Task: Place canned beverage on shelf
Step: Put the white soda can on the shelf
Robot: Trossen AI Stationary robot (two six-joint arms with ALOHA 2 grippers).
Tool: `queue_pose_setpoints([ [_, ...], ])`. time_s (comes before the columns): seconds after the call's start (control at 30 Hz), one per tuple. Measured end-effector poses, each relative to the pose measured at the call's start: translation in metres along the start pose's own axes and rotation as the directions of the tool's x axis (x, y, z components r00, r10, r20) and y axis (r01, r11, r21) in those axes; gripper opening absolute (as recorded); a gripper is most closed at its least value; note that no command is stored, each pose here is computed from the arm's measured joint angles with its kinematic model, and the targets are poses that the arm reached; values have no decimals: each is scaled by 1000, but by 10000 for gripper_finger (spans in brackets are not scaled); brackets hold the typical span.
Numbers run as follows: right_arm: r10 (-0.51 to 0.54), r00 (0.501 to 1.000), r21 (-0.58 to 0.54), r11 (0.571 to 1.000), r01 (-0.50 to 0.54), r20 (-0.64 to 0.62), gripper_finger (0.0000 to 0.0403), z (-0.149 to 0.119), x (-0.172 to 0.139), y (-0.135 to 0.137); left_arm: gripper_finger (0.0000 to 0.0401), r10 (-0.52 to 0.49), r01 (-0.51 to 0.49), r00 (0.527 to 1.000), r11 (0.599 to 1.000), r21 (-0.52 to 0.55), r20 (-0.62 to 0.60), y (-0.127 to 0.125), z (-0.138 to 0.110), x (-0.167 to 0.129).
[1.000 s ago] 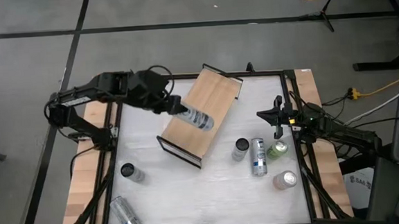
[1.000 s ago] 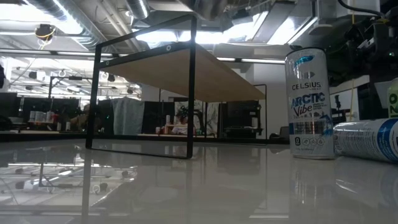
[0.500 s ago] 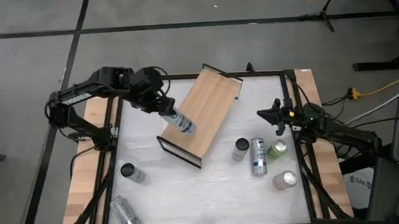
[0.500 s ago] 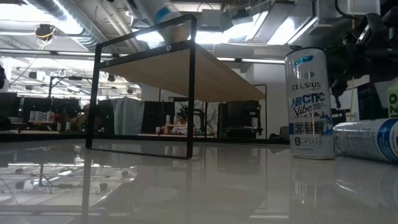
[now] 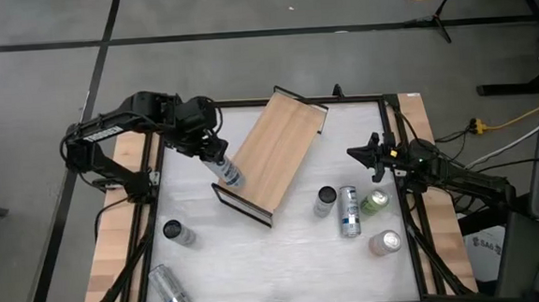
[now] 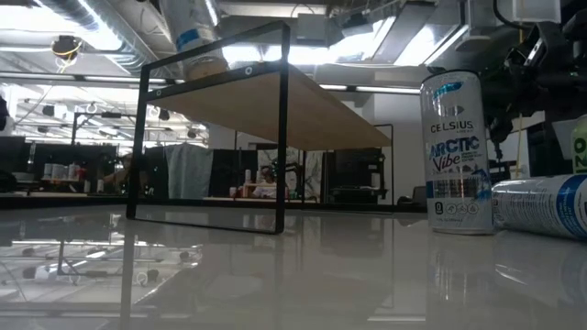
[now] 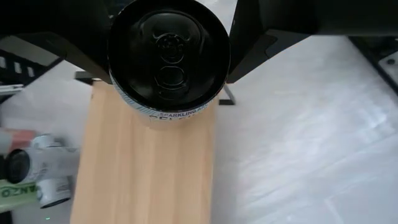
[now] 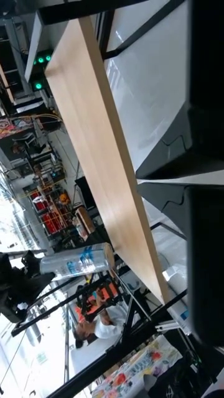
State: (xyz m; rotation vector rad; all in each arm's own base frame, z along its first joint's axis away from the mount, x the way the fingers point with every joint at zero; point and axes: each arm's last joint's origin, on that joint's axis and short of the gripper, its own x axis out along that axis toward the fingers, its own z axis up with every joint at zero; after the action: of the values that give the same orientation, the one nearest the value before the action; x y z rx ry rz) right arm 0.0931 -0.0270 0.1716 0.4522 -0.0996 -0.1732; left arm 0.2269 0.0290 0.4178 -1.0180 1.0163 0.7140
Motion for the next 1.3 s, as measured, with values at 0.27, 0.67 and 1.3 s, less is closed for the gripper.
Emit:
queue_pose_setpoints([
  [0.27, 18, 999, 39, 999, -19, 34, 129, 3, 0, 2, 238, 14, -14, 999, 1000, -1, 37, 0, 1, 0],
  [0.67, 127, 968, 62, 988, -143, 217, 301, 43, -7, 23, 238, 11, -11, 997, 1000, -2, 75, -1, 3, 0],
  [1.3, 40, 999, -109, 993, -40, -6, 316, 125, 85, 52, 238, -35, 45, 977, 998, -41, 212, -13, 13, 3],
])
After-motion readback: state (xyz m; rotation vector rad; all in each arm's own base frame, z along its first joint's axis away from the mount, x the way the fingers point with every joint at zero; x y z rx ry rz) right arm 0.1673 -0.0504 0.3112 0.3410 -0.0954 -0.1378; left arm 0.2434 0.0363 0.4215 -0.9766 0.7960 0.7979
